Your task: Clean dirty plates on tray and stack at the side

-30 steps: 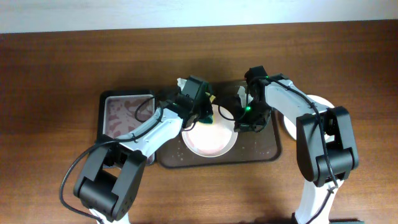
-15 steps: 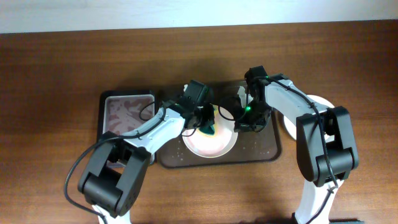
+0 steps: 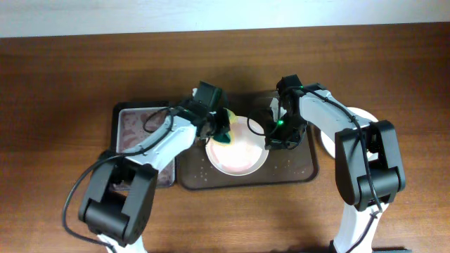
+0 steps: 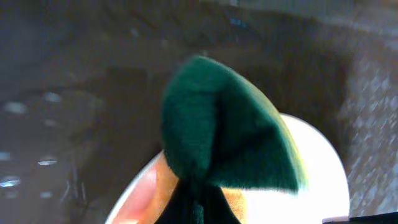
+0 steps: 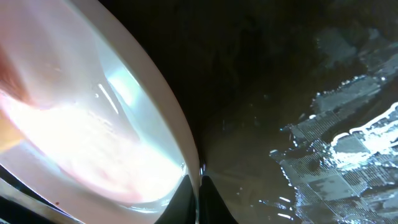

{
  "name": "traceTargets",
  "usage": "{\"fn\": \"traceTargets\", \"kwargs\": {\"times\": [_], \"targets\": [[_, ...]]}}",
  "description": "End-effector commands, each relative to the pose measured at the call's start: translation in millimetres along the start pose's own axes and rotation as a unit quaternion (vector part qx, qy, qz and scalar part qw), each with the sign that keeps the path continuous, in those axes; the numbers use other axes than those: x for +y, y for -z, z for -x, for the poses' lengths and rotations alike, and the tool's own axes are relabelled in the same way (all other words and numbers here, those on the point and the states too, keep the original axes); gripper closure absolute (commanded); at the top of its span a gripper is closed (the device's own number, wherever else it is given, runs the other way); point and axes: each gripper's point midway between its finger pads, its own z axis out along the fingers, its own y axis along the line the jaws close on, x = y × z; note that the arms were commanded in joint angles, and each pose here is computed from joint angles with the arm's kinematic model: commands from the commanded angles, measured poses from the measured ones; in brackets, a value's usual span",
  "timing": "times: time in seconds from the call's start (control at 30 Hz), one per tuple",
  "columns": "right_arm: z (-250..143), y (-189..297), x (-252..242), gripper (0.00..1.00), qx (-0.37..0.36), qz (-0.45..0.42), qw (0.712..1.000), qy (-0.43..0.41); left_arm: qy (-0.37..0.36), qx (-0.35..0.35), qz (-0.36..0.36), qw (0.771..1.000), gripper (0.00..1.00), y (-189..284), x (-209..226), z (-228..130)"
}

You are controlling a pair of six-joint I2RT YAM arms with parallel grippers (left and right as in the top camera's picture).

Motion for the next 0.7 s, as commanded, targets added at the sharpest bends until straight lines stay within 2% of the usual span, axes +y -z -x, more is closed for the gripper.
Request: {"fn": "traceTargets", "kwargs": {"times": [0.0,0.13,0.4,0.47,0.67], "targets": [[-1.6,-2.7,-15.4,0.96,0.004,-0.035,0.999,-0.013,-0.005,-0.047,-0.011,0.999,1.00,38.1,-6.4,23.6],[-1.6,-2.7,-15.4,0.96,0.004,-0.035,0.999,-0.013,-0.008,-0.030,-0.051,0.998,1.00,48.7,-21.9,17.3],[0.2,-2.8,-14.9,0.96,0.001,-0.034,0.999,-0.012,-0.011,0.038,-0.036,0.999,1.00,46.2,-19.3,-19.4],[5.2,-2.8,-14.5,0.96,-0.010,-0.033,0.999,-0.034,-0.006,0.078,-0.045,0.996,1.00,48.3,-20.6,-36.4],[14.4,-2.9,-1.6,0.96,-0.025,0.004,0.991,-0.129,0.004,0.122,-0.016,0.992,1.00,55.2,-6.4,-58.5]]}}
